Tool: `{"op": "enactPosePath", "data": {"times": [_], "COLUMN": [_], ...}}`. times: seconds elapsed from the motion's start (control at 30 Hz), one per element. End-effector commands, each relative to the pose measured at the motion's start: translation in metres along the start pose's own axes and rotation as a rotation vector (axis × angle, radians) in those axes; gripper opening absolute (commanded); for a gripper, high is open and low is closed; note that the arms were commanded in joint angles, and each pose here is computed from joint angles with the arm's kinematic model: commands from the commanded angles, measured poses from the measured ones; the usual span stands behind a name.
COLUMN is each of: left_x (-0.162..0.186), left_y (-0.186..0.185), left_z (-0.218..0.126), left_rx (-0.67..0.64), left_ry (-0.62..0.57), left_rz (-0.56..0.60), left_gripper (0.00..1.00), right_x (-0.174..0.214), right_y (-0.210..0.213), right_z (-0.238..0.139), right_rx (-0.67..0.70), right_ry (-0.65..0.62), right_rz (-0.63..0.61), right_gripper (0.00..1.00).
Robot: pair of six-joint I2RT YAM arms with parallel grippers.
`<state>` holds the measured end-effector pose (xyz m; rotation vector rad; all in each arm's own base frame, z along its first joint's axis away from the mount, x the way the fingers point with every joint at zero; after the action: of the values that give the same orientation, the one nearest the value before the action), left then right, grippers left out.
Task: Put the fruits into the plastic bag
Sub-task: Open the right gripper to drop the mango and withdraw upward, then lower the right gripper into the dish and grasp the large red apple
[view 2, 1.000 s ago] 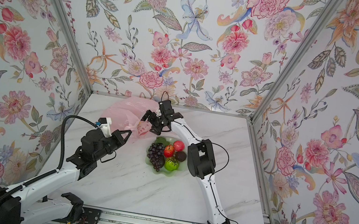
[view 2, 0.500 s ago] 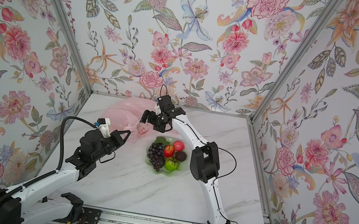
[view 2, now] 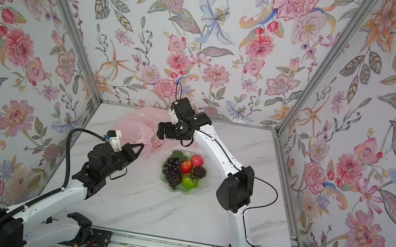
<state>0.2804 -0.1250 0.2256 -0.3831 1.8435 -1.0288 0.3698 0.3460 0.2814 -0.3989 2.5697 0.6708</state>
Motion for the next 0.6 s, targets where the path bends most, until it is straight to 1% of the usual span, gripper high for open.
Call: {"op": "enactPosePath", "data": {"times": [0.0,0.1,0.17,0.27,0.57], "left_x": [-0.003,-0.002,-0.001,0.000,0.001], "left_y": [0.002,0.003,0.005,0.005,0.007], "left_z": [-0.002,-0.001,0.000,0.001,-0.002], "left_rx": [0.005,-0.002,-0.008,-0.007,-0.017], "left_ry": [-0.026,-0.020,-0.014,-0.008,-0.013], "left_rz": [-0.010,-0.008,-0.011,-0.013,-0.013], "left_gripper": [0.00,0.00,0.00,0.00,0.00], "right_x": [0.013,0.018,0.025,0.037,0.080], "right_y": [-0.012,-0.021,-0.027,-0.037,-0.077], "right_z": [-0.014,-0.023,-0.026,-0.028,-0.024], "right_rx": [0.166,0.290,0.341,0.337,0.279], "right_ry": [0.003,-0.027,-0.023,0.013,0.141], "right_rz": [-0.125,-0.171,-0.184,-0.156,0.001], "right_gripper": [0.99,0.99,0.99,0.99,0.99]}}
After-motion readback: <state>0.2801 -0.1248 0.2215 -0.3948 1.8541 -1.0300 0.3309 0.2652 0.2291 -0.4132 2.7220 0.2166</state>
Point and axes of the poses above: each gripper's point midway between its finger pads, its own z axis out along the fingers, its own y axis along the line the jaws close on, x = y × z, the point moved 6 cm from there along -z, back along the fingers, and after that the axes turned 8 degrees about z, right-handed, at the moved point
